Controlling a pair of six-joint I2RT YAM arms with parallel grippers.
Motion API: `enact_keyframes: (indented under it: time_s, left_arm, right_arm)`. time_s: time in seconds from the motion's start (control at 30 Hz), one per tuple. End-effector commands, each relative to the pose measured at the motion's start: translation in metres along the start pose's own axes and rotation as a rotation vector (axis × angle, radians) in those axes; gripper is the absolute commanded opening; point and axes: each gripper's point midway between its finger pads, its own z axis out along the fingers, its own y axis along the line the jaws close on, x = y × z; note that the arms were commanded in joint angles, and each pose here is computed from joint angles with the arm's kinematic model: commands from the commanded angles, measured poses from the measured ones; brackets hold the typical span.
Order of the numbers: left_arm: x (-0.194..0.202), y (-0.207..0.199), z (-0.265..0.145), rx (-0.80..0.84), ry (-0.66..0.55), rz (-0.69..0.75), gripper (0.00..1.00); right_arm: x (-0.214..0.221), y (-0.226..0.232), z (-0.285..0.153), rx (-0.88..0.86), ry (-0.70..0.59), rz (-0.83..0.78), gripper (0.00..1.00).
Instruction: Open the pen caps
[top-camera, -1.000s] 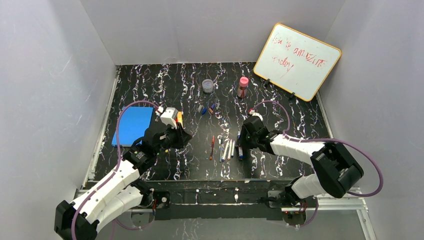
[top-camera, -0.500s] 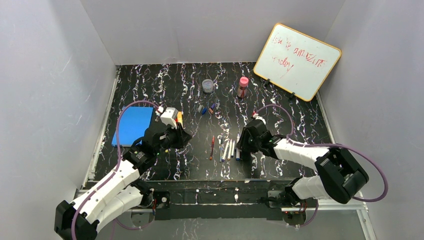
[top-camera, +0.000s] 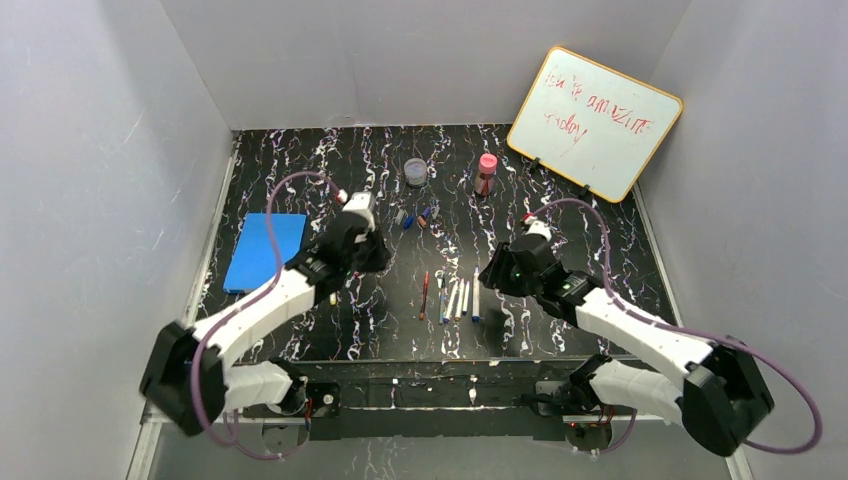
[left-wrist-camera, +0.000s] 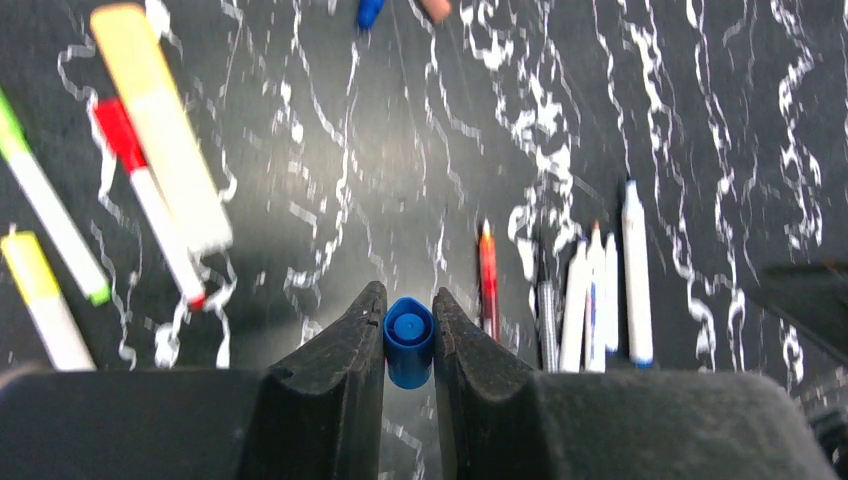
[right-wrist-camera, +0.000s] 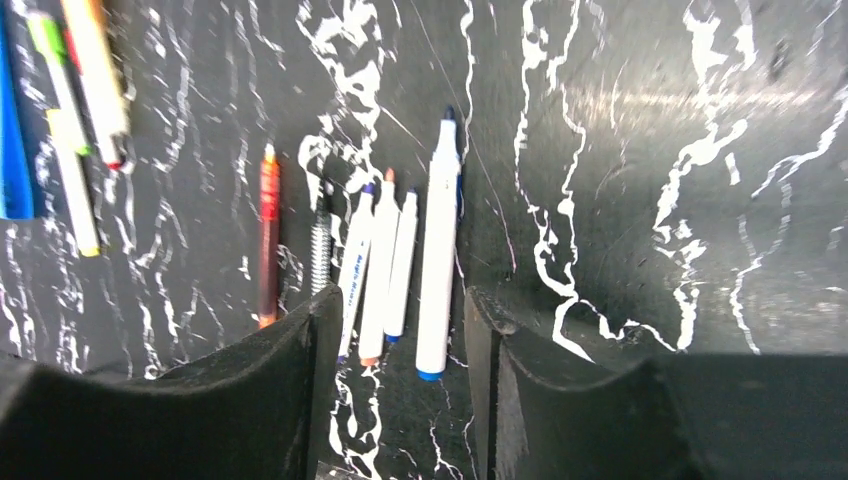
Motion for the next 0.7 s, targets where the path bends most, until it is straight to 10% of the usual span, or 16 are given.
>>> enact_keyframes:
  time_s: [0.0, 0.2, 0.67]
  left_arm:
    - [-0.037, -0.004, 0.038, -0.1, -0.026, -0.008, 0.04]
    - [-0.031, 0.024, 0.105, -0.278, 0.101, 0.009, 0.06]
    - [-0.013, 0.029, 0.156, -0.281, 0.255, 0.029, 0.19]
  right_arm:
    - [-0.032, -0.006, -0.028, 0.063, -0.112, -0.043, 0.58]
    - [-0.039, -0.013, -0.048, 0.06, -0.172, -0.046, 0.97]
    - [-0.053, 0.018, -0.067, -0.098, -0.23, -0.017, 0.99]
